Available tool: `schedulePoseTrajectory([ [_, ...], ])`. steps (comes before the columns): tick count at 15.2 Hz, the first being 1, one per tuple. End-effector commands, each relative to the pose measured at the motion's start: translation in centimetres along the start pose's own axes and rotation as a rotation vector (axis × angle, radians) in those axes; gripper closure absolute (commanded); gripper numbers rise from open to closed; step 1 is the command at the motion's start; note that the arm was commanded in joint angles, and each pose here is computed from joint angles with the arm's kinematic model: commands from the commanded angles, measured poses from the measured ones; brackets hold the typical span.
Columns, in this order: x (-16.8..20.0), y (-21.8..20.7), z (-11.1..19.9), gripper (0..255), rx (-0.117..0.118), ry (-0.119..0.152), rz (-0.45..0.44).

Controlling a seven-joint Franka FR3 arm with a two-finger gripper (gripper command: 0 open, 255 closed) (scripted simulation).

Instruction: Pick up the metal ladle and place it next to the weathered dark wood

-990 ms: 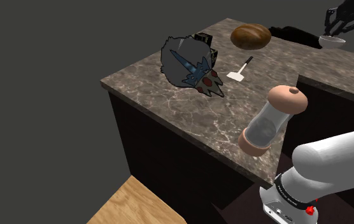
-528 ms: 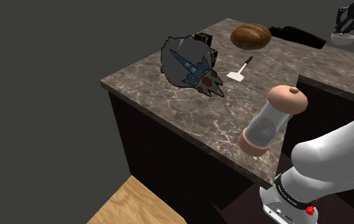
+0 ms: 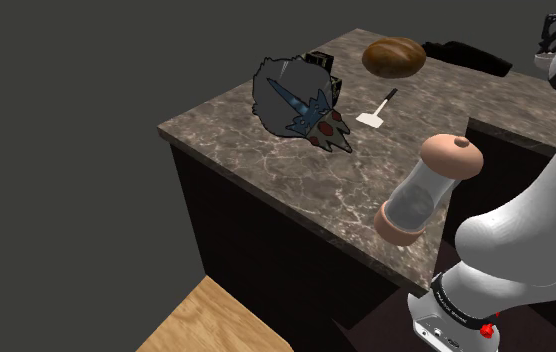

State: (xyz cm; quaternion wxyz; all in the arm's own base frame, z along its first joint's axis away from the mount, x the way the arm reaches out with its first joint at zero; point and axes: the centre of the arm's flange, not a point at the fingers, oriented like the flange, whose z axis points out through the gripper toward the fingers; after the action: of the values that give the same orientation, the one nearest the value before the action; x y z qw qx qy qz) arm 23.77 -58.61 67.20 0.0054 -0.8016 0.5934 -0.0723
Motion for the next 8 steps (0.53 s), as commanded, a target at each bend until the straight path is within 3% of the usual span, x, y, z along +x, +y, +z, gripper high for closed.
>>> schedulePoseTrajectory([
  [1, 0.2, 0.2, 0.9, 255, 0.001, 0.001, -0.001],
  [8, -0.2, 0.6, 4.6, 255, 0.001, 0.001, -0.001],
])
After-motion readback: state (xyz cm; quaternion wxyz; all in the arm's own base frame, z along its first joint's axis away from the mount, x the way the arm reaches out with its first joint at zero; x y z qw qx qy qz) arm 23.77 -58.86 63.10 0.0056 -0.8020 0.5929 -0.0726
